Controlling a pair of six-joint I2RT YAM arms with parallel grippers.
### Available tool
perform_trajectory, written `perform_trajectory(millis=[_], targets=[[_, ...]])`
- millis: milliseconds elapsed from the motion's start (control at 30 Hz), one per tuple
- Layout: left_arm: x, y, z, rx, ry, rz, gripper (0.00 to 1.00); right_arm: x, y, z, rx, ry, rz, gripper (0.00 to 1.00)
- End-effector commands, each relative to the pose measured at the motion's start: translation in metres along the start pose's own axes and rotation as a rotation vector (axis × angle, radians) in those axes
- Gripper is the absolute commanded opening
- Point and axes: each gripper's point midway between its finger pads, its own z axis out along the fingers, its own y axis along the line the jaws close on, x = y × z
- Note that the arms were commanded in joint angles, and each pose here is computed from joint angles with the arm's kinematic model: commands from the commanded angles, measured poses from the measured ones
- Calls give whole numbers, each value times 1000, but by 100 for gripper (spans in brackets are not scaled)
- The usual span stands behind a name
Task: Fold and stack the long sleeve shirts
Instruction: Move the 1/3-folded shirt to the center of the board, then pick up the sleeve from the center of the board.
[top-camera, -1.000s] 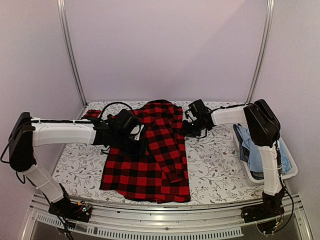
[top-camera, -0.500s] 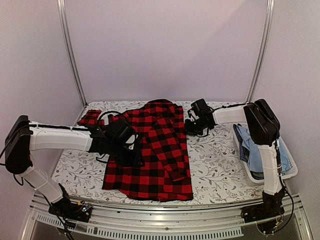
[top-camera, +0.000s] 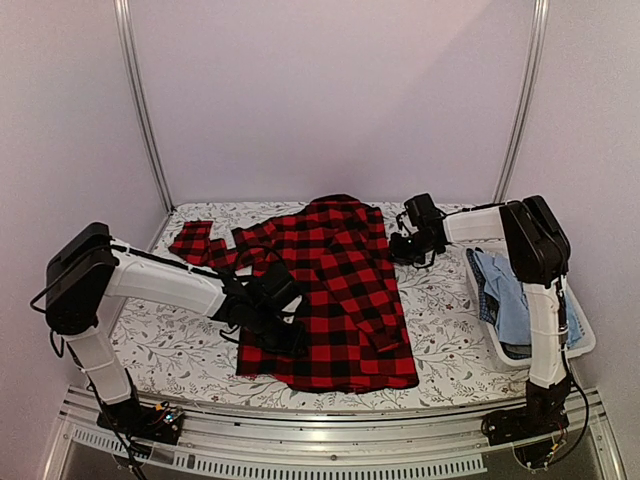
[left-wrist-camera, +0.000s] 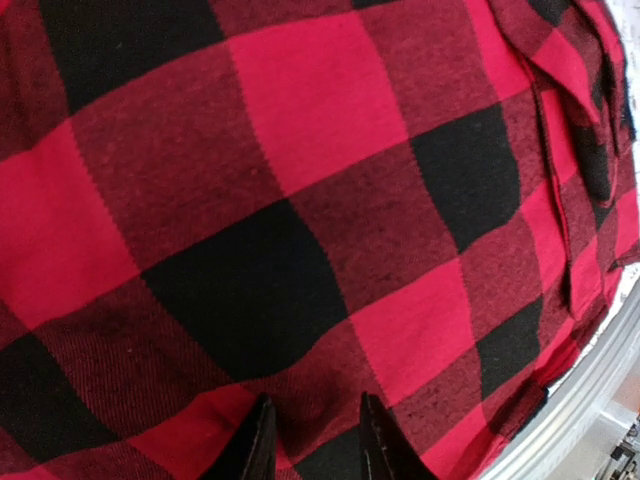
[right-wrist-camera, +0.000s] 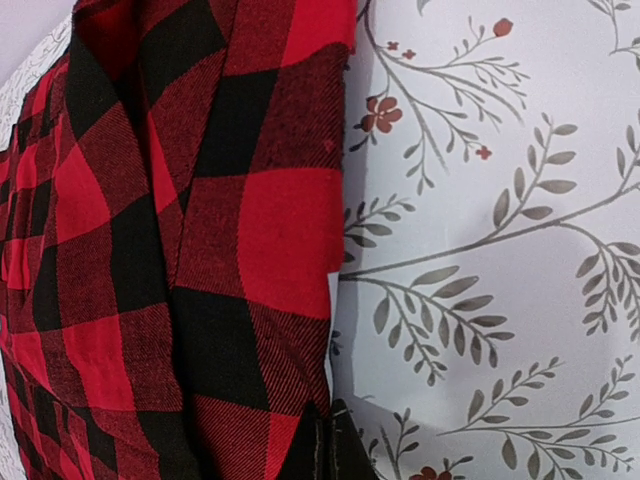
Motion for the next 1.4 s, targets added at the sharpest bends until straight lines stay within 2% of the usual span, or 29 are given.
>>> perform_trajectory(millis=[0,300,433,533,700,833,967,1133,1367], targets=[[28,-12,20,-24,69,33,29,33,-42,-4,130,89,3,0],[84,-19,21,-36,160,29,29,61,-53,-27,155,116,-3,0],[88,-19,16,-43,155,19,29,70,-52,-36,136,121,14,1],[76,-21,7,-52,119,21,29,70,-51,-43,137,110,25,7],[25,-39,-26,-21,-3,31,31,55,-43,-56,125,74,17,30],[-26,-26,-60,-66,-130,-1,36,33,-29,-75,98,9,1,46],[-77,14,-93,-155,-260,-76,40,12,-11,-104,64,-68,-27,57],[-142,87,-137,-254,-421,-210,44,-7,17,-143,10,-159,-76,66],[-207,195,-162,-428,-516,-345,49,-17,62,-196,-81,-251,-149,79]])
